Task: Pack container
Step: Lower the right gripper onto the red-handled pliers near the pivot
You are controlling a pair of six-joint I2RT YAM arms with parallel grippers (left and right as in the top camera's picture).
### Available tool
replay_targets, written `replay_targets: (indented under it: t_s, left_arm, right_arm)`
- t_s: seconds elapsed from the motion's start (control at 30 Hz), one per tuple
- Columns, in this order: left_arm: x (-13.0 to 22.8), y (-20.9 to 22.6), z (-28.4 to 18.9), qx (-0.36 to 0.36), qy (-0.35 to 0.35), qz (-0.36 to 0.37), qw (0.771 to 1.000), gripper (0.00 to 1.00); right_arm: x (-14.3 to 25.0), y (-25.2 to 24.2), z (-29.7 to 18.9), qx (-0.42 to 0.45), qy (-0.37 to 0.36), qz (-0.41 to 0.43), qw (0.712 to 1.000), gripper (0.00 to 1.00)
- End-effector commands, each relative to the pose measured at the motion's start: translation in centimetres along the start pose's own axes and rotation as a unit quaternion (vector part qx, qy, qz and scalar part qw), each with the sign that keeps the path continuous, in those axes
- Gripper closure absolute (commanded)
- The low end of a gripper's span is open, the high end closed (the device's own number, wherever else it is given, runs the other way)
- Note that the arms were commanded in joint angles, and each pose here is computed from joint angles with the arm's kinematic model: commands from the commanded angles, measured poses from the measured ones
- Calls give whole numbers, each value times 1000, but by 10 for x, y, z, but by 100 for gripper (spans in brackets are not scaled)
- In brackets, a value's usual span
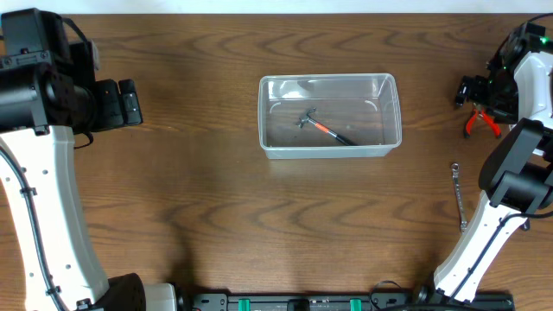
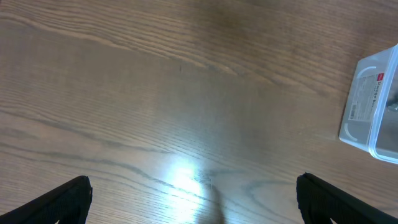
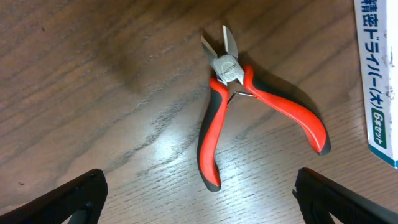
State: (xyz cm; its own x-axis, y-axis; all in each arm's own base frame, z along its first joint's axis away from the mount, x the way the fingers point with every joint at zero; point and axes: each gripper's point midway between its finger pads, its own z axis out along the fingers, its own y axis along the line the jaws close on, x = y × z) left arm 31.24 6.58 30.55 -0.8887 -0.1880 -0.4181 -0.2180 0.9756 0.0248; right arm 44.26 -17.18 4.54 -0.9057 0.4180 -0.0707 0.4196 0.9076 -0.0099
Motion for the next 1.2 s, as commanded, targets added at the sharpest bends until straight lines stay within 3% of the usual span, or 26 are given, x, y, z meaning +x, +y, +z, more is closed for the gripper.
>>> replay_targets:
  t_s: [0.0,1.17]
  left_arm:
    - [-3,1,-3,-1,-6,-6,1000,2]
    - [-3,1,-3,-1,-6,-6,1000,2]
  right_arm:
    - [0,0,4,-2,3,-8,1000,1]
    - [11,3,23,-9,18,0,1000,2]
